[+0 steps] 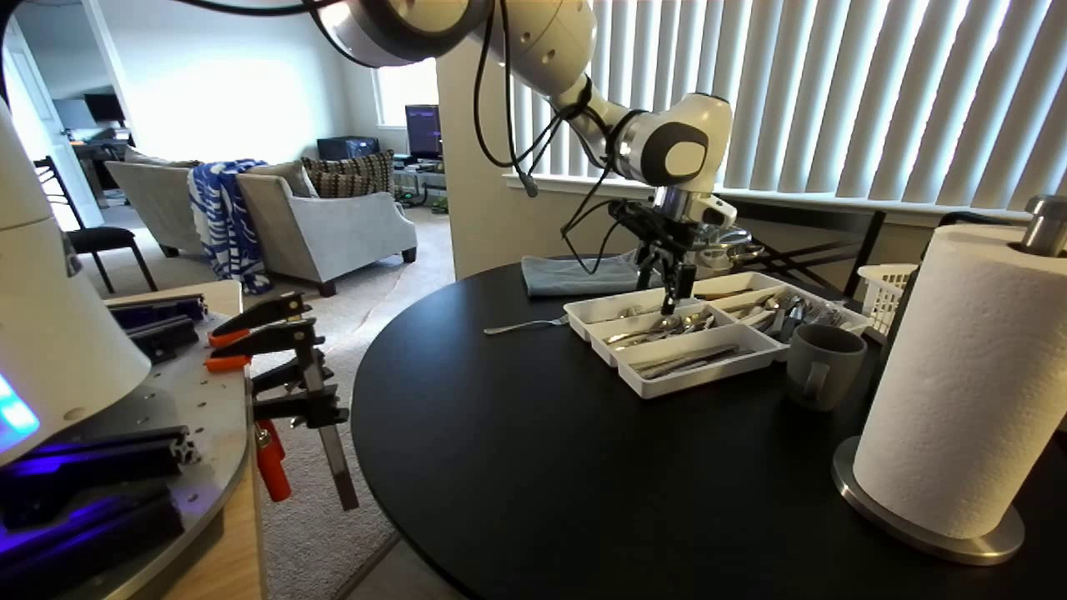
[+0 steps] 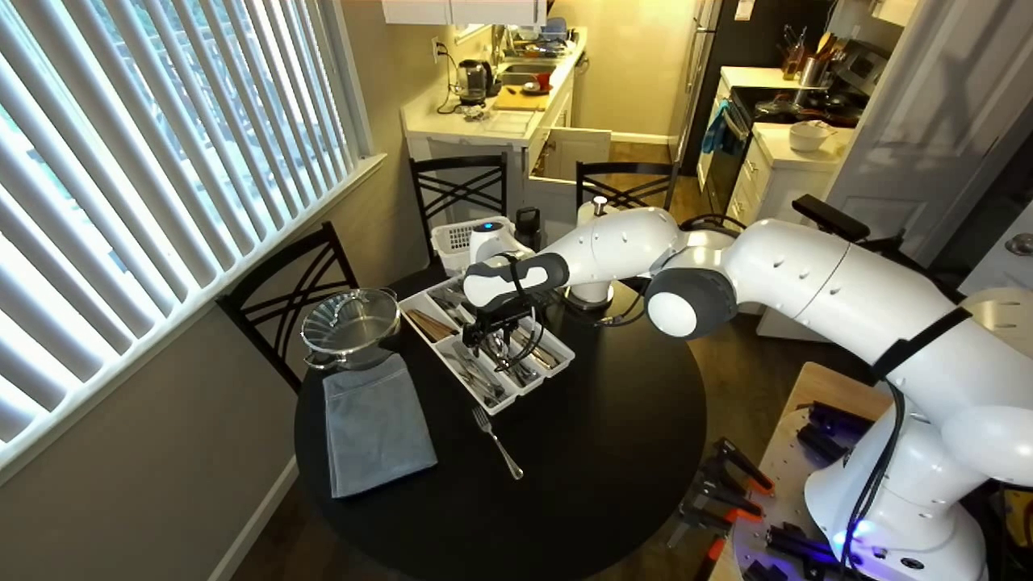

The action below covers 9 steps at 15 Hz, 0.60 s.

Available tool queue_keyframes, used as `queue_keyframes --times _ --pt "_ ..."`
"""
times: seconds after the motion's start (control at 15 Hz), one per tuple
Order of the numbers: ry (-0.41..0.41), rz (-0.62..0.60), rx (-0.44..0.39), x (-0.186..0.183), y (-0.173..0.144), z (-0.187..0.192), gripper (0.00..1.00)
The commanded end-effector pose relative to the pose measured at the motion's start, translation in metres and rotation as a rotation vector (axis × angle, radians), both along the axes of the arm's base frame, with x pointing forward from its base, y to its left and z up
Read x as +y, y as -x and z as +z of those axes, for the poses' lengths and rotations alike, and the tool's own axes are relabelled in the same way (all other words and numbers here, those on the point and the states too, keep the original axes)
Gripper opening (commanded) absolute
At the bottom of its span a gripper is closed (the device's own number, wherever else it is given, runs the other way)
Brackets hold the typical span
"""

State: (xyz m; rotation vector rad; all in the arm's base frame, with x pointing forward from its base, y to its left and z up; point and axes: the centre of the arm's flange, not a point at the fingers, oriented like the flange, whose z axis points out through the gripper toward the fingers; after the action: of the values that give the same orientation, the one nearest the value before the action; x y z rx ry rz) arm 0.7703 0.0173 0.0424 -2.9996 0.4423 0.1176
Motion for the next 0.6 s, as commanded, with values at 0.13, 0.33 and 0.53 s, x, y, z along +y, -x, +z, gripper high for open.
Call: queue_keyframes --times 0.13,0.33,0.53 --pt "-0.025 -0.237 0.005 -0.003 -0.030 -0.004 1.00" --pt "0.037 -0.325 0.006 -0.009 -0.032 -0.004 1.00" --pt "0.071 -0.387 0.022 -0.021 -0.035 -0.008 1.00"
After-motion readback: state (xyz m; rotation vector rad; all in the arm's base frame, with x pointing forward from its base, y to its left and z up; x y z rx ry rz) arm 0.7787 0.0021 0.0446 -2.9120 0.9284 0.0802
